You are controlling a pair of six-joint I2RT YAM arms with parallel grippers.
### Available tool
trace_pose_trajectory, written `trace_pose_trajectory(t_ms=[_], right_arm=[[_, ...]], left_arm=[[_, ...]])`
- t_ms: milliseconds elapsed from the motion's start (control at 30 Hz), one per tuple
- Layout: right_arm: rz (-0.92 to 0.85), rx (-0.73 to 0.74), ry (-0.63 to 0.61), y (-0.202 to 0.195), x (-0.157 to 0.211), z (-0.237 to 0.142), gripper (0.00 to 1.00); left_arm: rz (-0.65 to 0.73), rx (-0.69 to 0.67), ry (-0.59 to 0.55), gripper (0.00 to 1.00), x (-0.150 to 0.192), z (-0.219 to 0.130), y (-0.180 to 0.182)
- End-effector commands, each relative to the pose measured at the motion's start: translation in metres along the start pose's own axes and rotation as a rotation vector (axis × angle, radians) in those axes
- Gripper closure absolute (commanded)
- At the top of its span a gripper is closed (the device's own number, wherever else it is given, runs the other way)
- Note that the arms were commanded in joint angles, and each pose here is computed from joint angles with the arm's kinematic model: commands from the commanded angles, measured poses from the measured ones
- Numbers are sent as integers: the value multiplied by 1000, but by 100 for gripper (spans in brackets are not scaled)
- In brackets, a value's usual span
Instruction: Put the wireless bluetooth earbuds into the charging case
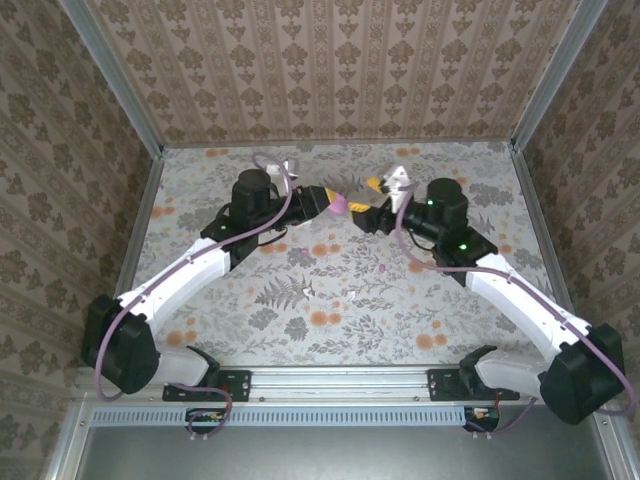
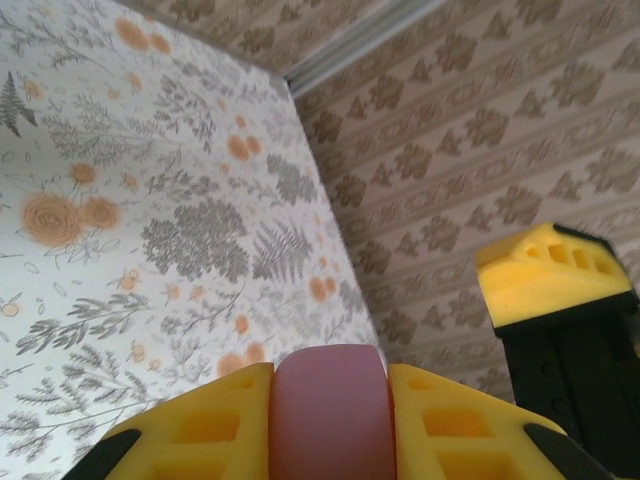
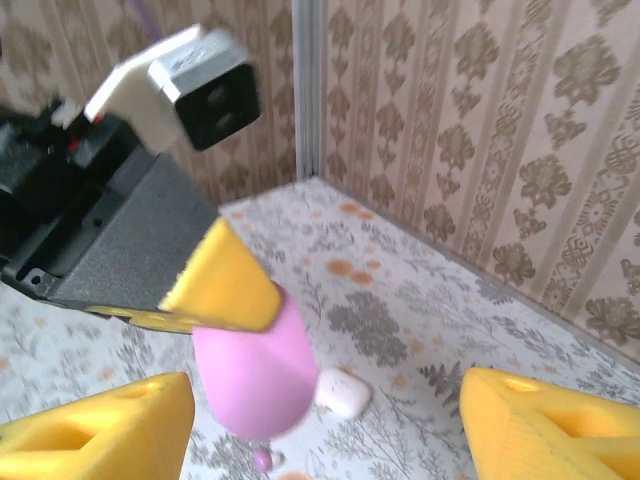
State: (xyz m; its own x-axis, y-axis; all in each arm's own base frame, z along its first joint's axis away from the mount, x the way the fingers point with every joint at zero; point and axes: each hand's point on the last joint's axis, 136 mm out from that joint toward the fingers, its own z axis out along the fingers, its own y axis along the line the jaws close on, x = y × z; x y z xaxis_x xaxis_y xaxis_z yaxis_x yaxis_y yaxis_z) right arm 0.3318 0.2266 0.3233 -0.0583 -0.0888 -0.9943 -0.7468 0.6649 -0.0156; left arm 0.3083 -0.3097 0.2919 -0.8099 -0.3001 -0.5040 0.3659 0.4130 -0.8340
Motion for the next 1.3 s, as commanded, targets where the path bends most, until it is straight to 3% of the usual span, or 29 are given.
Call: trace_pose_trajectory(t_ms=[0,100,200,300,533,867,1267], right_arm=[[118,-117,-95,18,-20,-12,29],[43,-70,-66,11,-6,-10,32],[-158,-178,-73,33,8,-9,36],[-279,-183,-22,41,18,0,41],[-240,-174,-136,33,-3,11,37],[-155,-181,-174,12,-8,25,34],[-145,-335,-170,21,-9,41,43]], left_arm=[[-108,71,-116,82,-21,-9,-16],[-136,95,-115,82,-21,-10,-21],[-169,115,-117,82,-20,-12,-25],[-201,150,-102,82,-18,-11,-31],[-212,189,-89,81,-12,-10,-41],[-193,207,-87,81,-12,-14,-47],[-195,213,-82,80,-11,-12,-47]])
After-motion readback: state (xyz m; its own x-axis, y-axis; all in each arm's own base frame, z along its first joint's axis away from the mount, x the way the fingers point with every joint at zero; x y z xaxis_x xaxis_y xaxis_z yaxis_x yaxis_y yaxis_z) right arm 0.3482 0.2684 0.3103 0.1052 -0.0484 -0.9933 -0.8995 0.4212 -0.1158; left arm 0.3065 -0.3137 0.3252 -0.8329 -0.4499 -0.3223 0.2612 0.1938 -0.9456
